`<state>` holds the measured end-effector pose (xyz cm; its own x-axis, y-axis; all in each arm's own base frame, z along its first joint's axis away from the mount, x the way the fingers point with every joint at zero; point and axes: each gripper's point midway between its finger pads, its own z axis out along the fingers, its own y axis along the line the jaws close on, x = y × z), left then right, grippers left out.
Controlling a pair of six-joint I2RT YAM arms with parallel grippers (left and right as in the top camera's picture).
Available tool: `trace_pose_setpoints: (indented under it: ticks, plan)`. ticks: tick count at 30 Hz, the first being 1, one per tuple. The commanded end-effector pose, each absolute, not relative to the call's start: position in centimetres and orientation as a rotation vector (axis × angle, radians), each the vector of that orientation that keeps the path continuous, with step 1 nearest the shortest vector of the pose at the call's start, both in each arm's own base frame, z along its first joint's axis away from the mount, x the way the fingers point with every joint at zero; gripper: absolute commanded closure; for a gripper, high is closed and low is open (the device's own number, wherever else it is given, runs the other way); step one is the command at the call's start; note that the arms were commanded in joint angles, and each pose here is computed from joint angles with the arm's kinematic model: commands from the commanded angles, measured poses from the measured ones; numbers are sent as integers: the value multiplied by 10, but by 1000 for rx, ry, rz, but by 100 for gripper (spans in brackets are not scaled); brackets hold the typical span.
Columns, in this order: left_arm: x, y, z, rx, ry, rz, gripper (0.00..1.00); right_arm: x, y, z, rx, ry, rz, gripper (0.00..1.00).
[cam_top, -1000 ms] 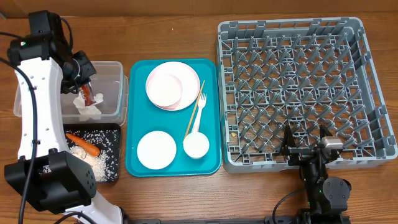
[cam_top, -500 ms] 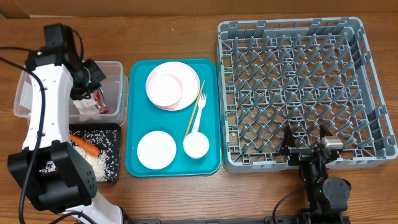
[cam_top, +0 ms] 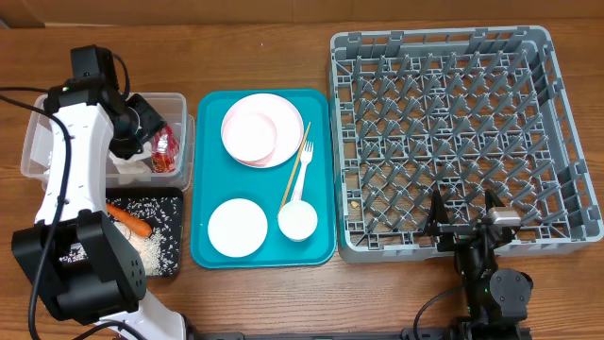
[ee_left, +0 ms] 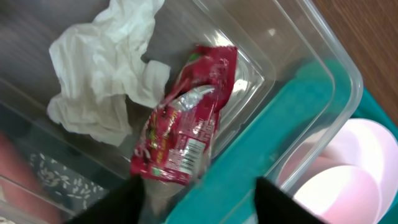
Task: Sort waste into correct bins and load items into the dishwasher
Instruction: 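Open the left gripper to drop the wrapper into the clear bin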
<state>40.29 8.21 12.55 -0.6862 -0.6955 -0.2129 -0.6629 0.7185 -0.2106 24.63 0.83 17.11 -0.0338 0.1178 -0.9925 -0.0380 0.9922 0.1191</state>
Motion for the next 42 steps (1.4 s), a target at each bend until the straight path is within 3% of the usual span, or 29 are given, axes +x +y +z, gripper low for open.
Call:
trace_pose_setpoints:
  ticks: [1,10,11,12,42]
  plan:
    - [403,83,131,-1028,2650,-177,34,246,8,169,62,1595,120,0]
    - [409,72,198,-934,2637,-269,28,246,8,170,62,1595,120,0]
    - [410,73,211,-926,2620,-268,21,246,8,169,62,1595,120,0]
    - [411,73,219,-921,2609,-269,0,246,8,169,61,1595,120,0]
    - [413,73,227,-913,2591,-271,0,246,8,169,62,1595,120,0]
